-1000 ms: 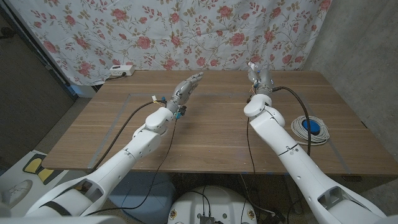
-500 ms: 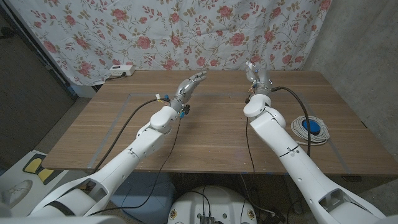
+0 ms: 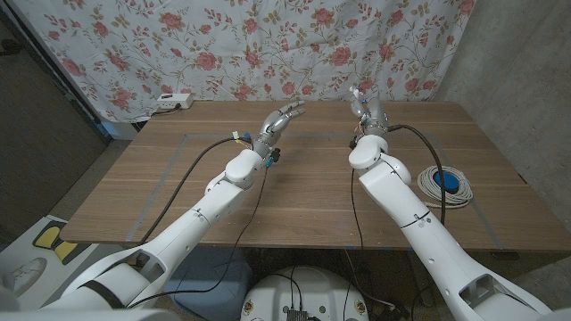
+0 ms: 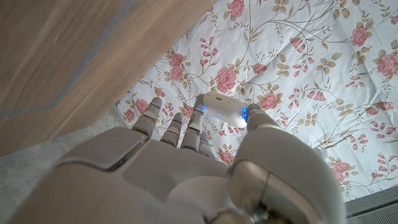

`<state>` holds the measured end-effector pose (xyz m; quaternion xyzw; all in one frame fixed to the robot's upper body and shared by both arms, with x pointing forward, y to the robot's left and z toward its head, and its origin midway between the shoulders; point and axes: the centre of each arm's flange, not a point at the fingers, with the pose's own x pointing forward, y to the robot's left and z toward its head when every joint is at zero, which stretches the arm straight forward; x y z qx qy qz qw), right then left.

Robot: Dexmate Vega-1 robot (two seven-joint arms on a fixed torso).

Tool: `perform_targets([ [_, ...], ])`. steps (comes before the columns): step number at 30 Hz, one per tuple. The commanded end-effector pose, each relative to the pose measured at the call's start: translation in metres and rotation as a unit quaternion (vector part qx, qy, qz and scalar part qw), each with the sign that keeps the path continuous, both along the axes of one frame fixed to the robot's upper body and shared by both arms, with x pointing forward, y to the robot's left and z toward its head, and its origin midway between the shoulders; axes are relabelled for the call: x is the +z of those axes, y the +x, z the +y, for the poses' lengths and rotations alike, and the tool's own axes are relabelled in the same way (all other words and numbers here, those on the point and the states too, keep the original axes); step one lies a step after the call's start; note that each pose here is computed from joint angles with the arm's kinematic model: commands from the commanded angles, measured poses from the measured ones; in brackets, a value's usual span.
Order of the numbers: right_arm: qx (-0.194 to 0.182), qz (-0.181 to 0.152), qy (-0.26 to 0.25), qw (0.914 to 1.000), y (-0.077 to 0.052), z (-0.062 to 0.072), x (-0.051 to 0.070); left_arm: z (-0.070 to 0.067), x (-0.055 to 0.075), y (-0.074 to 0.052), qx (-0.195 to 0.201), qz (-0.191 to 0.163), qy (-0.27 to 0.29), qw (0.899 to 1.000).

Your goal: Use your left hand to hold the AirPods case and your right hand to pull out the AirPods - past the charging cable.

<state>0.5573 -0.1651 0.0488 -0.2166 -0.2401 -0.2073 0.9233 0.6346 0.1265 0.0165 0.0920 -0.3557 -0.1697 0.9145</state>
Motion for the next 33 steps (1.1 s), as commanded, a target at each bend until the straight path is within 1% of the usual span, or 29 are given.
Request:
perform_targets([
  [1,0.024,-0.005,-0.002,0.9997,-0.004,0.006,0.003,-0.015,0.005,0.002,-0.017,-0.018,0.018,1.000],
  [4,0.028,-0.004,-0.001,0.9996,-0.004,0.007,0.003,-0.018,0.006,0.002,-0.015,-0.026,0.020,0.999],
  [5,0.028,-0.004,-0.001,0.9996,-0.004,0.007,0.003,-0.019,0.005,0.000,-0.002,-0.033,0.015,0.999],
  [6,0.029,-0.003,-0.001,0.9996,-0.004,0.007,0.003,-0.020,0.006,0.000,-0.001,-0.036,0.020,0.999],
  [8,0.029,-0.004,-0.001,0.9996,-0.004,0.007,0.004,-0.023,0.005,0.000,0.001,-0.039,0.013,0.999],
  [10,0.030,-0.004,-0.001,0.9995,-0.005,0.007,0.005,-0.024,0.007,0.000,-0.003,-0.041,0.022,0.999],
  [11,0.031,-0.004,-0.002,0.9995,-0.005,0.007,0.005,-0.026,0.005,-0.001,0.000,-0.038,0.012,0.999],
  [13,0.031,-0.004,-0.002,0.9995,-0.005,0.007,0.006,-0.027,0.005,-0.001,0.002,-0.042,0.023,0.999],
  [14,0.032,-0.004,-0.002,0.9995,-0.005,0.007,0.006,-0.028,0.004,-0.001,0.005,-0.044,0.018,0.999],
  [19,0.034,-0.003,-0.001,0.9994,-0.006,0.007,0.006,-0.030,0.003,0.000,-0.006,-0.035,0.021,0.999],
  [22,0.035,-0.003,-0.001,0.9994,-0.006,0.008,0.006,-0.031,0.005,0.000,-0.007,-0.043,0.032,0.999],
  [24,0.036,-0.003,-0.001,0.9993,-0.006,0.008,0.006,-0.031,0.006,0.000,0.002,-0.048,0.029,0.998],
  [27,0.038,-0.002,0.000,0.9993,-0.006,0.009,0.005,-0.034,0.006,0.001,-0.009,-0.043,0.024,0.999],
  [28,0.038,-0.001,0.000,0.9993,-0.006,0.010,0.004,-0.034,0.007,0.001,-0.003,-0.048,0.031,0.998],
  [31,0.041,0.001,0.002,0.9992,-0.006,0.010,0.003,-0.039,0.005,0.002,-0.007,-0.046,0.027,0.999],
  [33,0.042,0.001,0.003,0.9991,-0.006,0.011,0.002,-0.041,0.006,0.002,-0.011,-0.048,0.033,0.998],
])
